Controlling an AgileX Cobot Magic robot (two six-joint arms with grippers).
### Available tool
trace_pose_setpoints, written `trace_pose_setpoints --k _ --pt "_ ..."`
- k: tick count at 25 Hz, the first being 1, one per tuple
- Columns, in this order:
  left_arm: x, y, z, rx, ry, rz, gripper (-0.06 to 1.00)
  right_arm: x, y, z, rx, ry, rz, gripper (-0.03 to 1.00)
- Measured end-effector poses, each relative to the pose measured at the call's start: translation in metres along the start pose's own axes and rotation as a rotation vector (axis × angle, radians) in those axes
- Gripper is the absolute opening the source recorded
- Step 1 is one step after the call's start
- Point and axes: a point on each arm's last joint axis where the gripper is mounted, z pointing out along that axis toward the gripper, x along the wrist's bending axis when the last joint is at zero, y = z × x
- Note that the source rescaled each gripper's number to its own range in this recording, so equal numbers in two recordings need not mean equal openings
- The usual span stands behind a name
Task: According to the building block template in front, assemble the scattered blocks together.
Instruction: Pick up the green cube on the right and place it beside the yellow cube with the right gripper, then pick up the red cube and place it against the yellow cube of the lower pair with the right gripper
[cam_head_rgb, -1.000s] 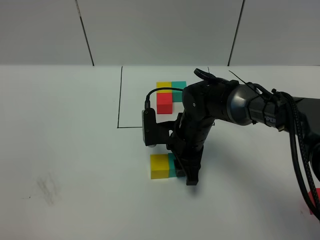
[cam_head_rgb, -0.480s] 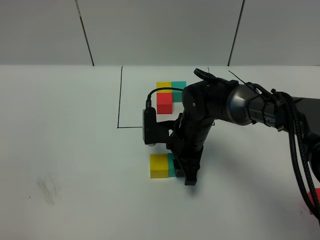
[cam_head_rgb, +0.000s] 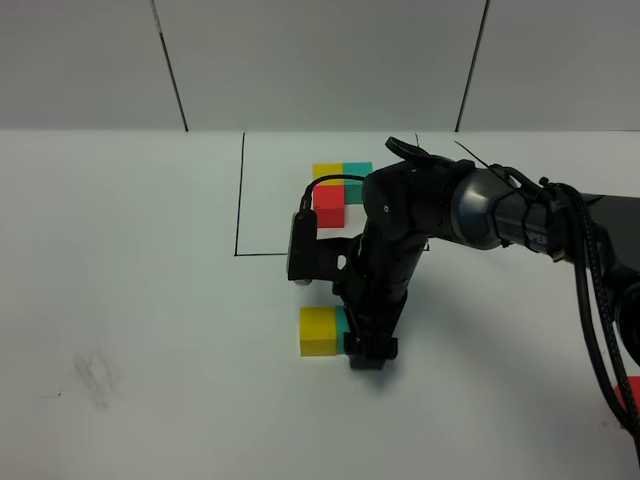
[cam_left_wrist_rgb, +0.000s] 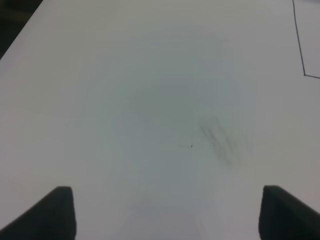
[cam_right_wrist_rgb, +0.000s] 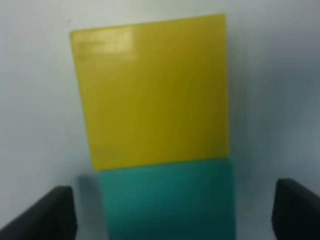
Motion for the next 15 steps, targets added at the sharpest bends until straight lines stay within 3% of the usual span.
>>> trace_pose_setpoints --k 5,15 --pt "0.000 0.000 0.000 0.000 0.000 0.000 0.64 -0.003 -0.006 -0.033 0.018 -0.041 0.115 0.65" --pt "0.000 0.000 0.000 0.000 0.000 0.000 0.64 -0.024 -0.069 -0.122 -0.025 -0.261 0.780 0.65"
